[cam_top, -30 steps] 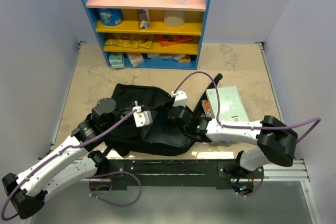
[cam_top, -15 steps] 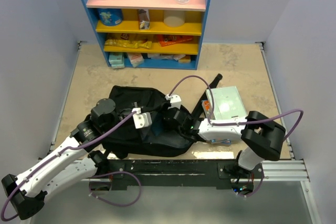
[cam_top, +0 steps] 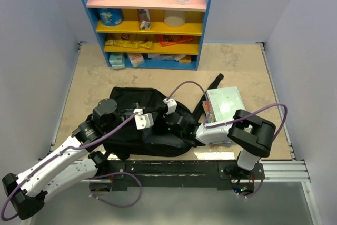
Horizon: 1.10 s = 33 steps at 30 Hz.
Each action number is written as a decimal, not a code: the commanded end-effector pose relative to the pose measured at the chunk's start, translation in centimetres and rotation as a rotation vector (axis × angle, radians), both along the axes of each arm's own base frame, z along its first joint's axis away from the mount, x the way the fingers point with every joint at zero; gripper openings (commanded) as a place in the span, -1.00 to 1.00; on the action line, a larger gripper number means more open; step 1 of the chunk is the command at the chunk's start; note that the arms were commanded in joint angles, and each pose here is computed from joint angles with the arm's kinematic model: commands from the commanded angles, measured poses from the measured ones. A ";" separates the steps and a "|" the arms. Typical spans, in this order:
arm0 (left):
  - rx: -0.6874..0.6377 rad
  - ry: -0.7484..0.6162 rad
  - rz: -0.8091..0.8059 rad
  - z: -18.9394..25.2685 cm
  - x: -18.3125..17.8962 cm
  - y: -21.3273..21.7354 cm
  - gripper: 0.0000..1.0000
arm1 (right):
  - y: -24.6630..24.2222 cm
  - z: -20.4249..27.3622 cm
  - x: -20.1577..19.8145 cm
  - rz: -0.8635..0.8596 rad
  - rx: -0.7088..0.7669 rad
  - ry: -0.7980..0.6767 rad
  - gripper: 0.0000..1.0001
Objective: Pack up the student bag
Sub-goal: Adjust the personal item in the student bag.
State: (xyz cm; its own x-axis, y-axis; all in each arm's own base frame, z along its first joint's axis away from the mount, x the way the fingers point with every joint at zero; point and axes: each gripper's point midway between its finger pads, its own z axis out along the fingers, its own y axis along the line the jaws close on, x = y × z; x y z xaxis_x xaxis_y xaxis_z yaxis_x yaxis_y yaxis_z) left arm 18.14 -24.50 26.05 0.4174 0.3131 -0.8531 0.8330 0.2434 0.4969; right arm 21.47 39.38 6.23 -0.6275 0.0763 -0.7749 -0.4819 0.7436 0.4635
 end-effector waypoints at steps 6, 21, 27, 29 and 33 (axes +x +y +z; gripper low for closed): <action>-0.132 -0.187 -0.059 6.1 -0.7 -0.7 -1.00 | -4.4 3.2 0.4 -0.136 0.103 -0.100 -0.02; -0.159 -0.214 -0.039 7.7 -0.5 -0.4 -1.00 | 2.8 6.1 -0.1 0.105 0.176 -0.160 -0.26; -0.219 -0.081 0.167 6.6 2.4 1.4 -1.00 | -2.9 12.2 1.0 -0.008 0.075 -0.285 0.17; -0.187 -0.008 0.187 4.2 2.7 1.7 -1.00 | -4.8 12.1 1.1 -0.031 -0.003 -0.277 0.24; -0.204 0.081 0.215 1.8 2.2 2.2 -1.00 | -7.6 12.9 0.2 -0.022 -0.059 -0.258 0.49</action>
